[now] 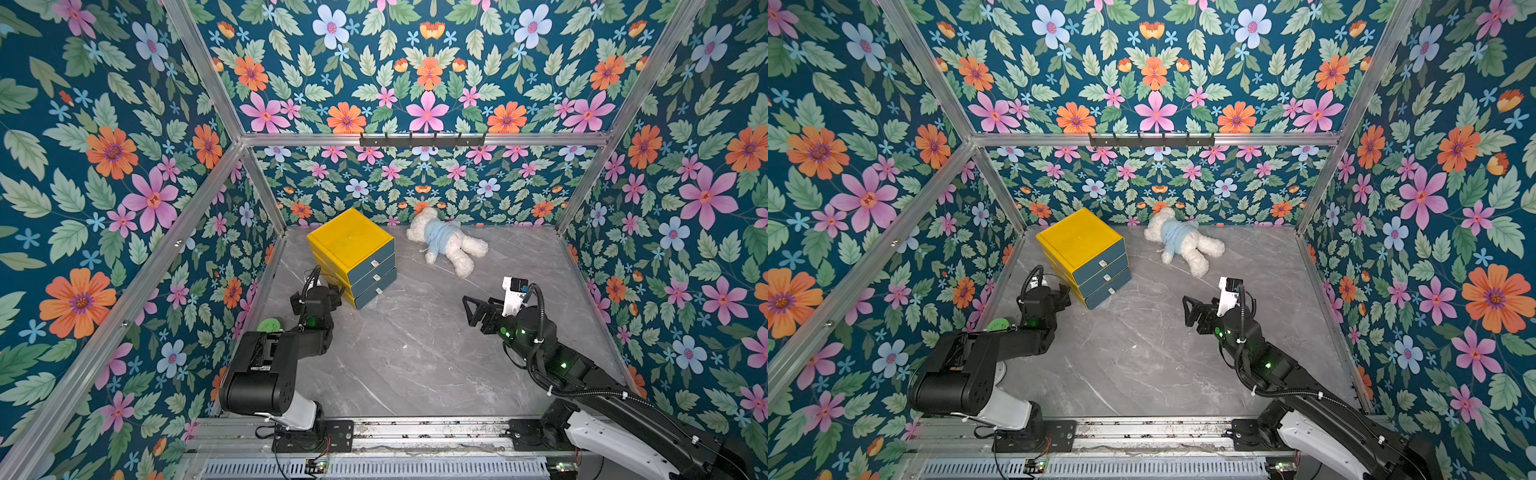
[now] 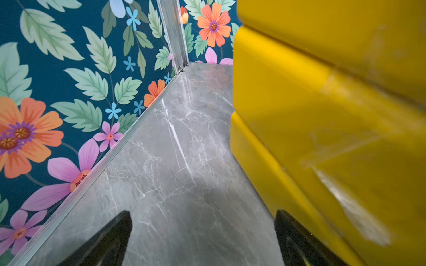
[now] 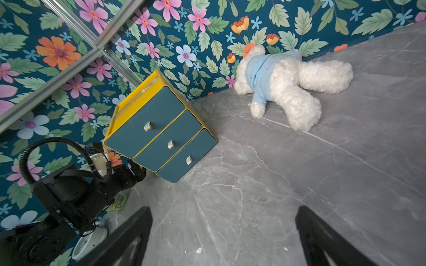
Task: Place the fruit knives into the drawer by color
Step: Reset both arms
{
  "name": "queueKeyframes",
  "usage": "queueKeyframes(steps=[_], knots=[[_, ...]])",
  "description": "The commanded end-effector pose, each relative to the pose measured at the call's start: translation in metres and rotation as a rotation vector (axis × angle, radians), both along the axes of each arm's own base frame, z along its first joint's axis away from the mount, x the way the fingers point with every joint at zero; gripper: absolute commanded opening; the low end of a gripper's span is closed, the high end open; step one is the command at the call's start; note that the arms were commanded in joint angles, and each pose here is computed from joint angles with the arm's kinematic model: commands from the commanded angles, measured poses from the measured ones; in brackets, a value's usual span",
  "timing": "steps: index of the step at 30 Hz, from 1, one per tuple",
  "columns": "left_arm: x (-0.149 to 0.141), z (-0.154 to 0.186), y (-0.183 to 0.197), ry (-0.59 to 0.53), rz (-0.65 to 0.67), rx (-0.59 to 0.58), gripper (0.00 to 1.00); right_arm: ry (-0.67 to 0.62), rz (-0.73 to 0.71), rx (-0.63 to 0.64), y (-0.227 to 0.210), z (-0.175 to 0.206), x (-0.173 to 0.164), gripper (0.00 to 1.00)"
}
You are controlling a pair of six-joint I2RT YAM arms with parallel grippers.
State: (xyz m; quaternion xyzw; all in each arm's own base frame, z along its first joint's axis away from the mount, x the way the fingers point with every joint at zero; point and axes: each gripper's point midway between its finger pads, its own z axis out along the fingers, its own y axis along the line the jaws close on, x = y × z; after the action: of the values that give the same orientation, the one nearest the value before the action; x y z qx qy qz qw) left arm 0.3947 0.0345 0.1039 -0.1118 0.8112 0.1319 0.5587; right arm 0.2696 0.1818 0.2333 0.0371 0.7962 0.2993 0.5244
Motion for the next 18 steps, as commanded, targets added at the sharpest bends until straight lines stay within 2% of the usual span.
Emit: queueKeyframes(steps=[1,4,5,6,8,10,12,15,18], knots=[[0.010,0.009,-0.006,-0.029,-0.074,0.010,0.99,-0.012,-0.022,-0.059,-0.004,0.001,0.004,0.99],[0.008,0.006,-0.009,-0.069,-0.111,0.009,0.99,-0.005,-0.034,-0.100,-0.007,-0.001,0.005,0.99],[0.003,0.011,-0.009,-0.134,-0.115,0.014,0.99,0.008,-0.054,-0.110,-0.011,-0.003,0.006,0.99],[-0.002,0.011,-0.003,-0.145,-0.084,-0.008,0.99,0.006,-0.056,-0.114,-0.012,-0.004,0.006,0.99],[-0.008,0.007,-0.001,-0.159,-0.092,-0.019,0.99,0.011,-0.079,-0.108,-0.017,-0.004,0.008,0.99],[-0.015,0.014,0.000,-0.232,-0.090,-0.002,0.99,0.014,-0.097,-0.092,-0.023,-0.005,0.010,0.99],[-0.014,0.008,0.003,-0.186,-0.064,-0.019,0.99,0.013,-0.113,-0.082,-0.031,-0.006,0.013,0.99],[-0.014,0.009,0.004,-0.196,-0.060,-0.014,0.99,-0.005,-0.150,-0.096,-0.045,-0.009,0.018,0.99],[-0.014,0.009,0.004,-0.197,-0.061,-0.014,0.99,0.013,-0.278,-0.138,-0.080,-0.019,0.030,0.99]])
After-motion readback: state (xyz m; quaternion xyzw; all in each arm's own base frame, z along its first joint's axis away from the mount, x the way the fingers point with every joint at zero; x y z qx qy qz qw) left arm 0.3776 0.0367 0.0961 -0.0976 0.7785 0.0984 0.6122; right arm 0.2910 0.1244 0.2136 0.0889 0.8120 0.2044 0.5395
